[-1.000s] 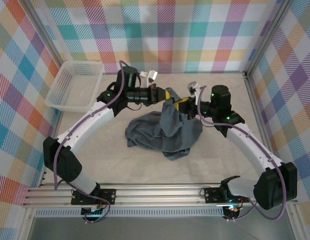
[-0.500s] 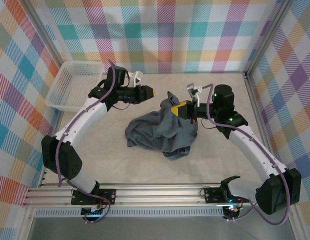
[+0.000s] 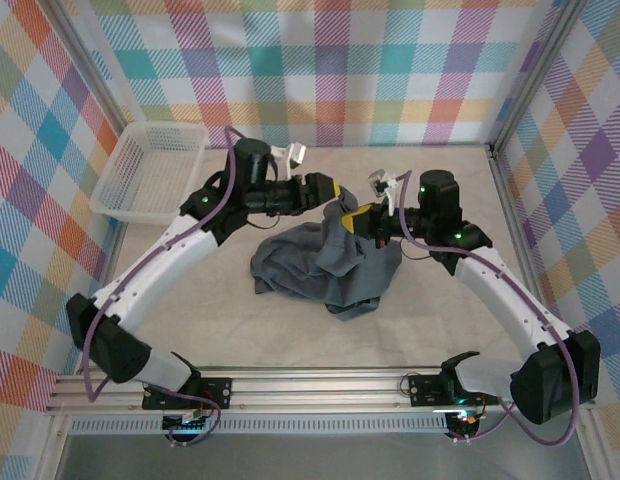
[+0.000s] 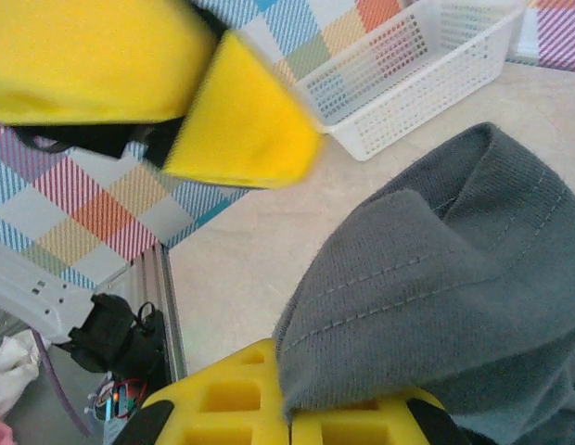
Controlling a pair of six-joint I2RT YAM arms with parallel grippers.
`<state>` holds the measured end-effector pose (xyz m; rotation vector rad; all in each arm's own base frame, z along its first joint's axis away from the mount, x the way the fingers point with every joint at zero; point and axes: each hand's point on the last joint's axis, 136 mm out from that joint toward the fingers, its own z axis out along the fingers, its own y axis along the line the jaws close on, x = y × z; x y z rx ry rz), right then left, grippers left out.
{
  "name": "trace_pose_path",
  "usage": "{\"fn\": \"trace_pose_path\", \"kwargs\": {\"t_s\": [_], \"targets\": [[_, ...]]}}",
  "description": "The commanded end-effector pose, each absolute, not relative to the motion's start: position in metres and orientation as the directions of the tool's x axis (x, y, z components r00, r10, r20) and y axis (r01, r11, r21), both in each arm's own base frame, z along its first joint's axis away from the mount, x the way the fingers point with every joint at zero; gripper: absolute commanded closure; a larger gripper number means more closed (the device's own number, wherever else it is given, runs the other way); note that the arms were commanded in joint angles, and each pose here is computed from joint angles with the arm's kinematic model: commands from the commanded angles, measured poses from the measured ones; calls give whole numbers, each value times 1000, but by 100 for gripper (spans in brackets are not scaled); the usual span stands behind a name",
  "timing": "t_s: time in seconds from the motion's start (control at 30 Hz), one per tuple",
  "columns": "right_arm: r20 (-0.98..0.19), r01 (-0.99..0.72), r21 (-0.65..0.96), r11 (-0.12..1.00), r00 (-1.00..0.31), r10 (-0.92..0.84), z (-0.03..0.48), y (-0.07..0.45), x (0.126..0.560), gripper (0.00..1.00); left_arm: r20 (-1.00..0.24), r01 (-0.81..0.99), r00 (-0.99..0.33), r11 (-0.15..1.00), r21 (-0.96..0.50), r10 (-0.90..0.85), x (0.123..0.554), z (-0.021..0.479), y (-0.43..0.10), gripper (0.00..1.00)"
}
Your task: Fold the inside-out t-shirt
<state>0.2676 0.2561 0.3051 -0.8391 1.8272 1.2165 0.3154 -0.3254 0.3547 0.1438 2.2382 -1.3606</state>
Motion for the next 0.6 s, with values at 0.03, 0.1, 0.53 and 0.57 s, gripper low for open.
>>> {"fn": "trace_pose_path", "kwargs": {"t_s": [0.03,0.1,0.53,0.57], "targets": [[-892,-874,368,318,-428,-144,312,260,263,97,-477,302,-869,627,-718,-128,332,325,-337,49],[-890,-869,370,327,-433,-143,311,259,263,97,-464,260,-872,660,-705,-152,337,314,-333,66],[-846,-820,443,362,-516,-136,305,257,265,46,-507,267,-825,619,-739,-249,338,325,-314,100],[-847,-825,445,347,-514,-134,307,257,262,46,-506,276,-828,609,-744,-243,336,327,-315,100]]}}
